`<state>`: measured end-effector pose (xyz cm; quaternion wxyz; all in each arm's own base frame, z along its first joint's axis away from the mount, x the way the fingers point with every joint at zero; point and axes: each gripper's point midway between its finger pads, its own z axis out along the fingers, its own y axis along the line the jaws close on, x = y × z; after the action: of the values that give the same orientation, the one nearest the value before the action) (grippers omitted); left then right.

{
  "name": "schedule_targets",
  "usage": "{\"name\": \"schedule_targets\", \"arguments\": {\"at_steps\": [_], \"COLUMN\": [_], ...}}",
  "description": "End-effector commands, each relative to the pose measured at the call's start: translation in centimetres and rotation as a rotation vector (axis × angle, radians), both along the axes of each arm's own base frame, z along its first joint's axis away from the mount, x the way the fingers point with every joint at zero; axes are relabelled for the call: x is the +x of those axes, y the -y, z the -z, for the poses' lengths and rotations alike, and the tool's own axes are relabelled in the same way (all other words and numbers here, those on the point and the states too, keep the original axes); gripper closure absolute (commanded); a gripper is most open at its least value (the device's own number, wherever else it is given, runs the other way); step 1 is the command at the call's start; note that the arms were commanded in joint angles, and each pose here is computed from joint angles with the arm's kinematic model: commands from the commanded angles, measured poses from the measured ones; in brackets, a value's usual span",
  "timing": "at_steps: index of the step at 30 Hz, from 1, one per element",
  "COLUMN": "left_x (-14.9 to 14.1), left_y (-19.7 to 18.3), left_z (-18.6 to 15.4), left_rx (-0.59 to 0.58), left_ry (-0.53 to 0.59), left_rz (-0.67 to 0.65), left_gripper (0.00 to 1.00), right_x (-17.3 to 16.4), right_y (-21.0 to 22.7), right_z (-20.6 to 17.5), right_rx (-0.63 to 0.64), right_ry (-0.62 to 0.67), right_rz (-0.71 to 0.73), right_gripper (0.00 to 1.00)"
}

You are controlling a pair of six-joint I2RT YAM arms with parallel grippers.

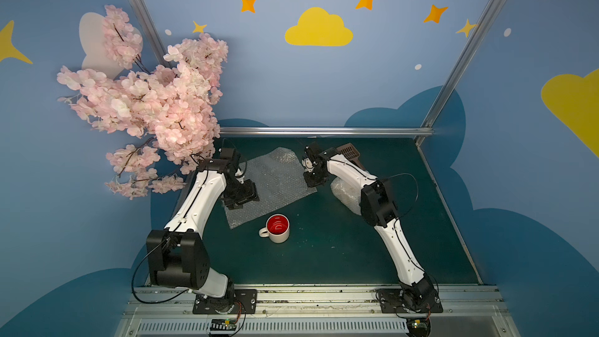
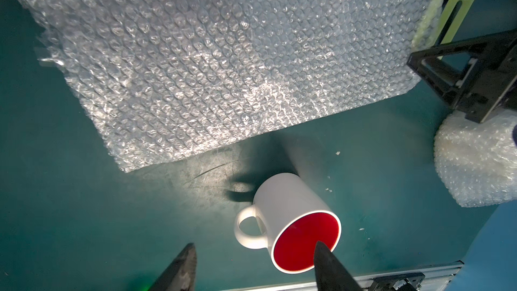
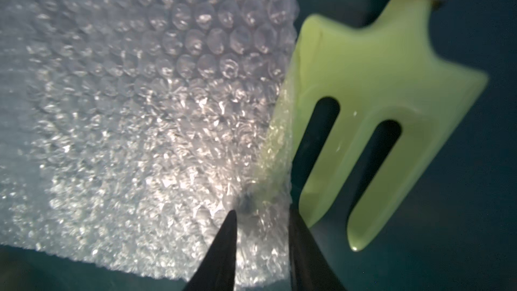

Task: Wrap mugs in bubble wrap
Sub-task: Move the bubble wrap to the center of the board.

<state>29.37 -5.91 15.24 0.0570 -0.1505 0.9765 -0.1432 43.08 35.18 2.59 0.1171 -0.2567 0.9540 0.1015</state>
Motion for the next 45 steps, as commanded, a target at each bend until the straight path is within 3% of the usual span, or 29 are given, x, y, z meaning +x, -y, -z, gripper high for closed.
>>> {"name": "schedule_targets", "arguments": {"at_steps": [1,3,5,9,18,28,31,36,45], "left_x": [0.2,0.2,0.1,0.1,-0.1,-0.5,-0.8,-0.1,-0.4], "left_y": [0.2,0.3,0.3,0.3,0.1,1.8,3.3,6.9,8.9], "left_z": [-0.2,-0.2,-0.2,-0.1,0.2,0.6,0.8,1.2,4.7], "left_rx": [-0.015,-0.016,-0.016,-0.022,-0.003,-0.026,-0.026,-0.127,-0.067], "left_ry": [0.006,0.005,0.008,0.005,0.001,-0.012,-0.014,0.021,-0.032], "left_rz": [0.011,0.013,0.013,0.013,0.015,0.082,0.184,0.291,0.376], "left_gripper": [0.34,0.34,0.34,0.34,0.34,0.34,0.34,0.34,0.38], "right_x": [-1.0,-1.2,-1.6,-3.0,-8.0,-13.3,-14.1,-14.1,-13.2], "right_y": [-0.1,0.0,0.2,1.2,6.0,9.9,10.1,10.0,10.4], "right_z": [-1.2,-1.0,-0.5,0.1,-0.5,-0.9,-0.9,-1.2,-2.1], "right_rx": [-0.005,-0.012,-0.028,-0.082,-0.211,-0.227,-0.225,-0.208,-0.218], "right_ry": [0.013,0.008,-0.005,-0.036,-0.044,-0.079,-0.090,-0.064,-0.036], "right_rz": [-0.001,0.003,0.002,0.019,0.086,0.193,0.201,0.182,0.138], "right_gripper": [0.81,0.83,0.94,0.98,0.98,0.95,0.96,0.93,0.92]}}
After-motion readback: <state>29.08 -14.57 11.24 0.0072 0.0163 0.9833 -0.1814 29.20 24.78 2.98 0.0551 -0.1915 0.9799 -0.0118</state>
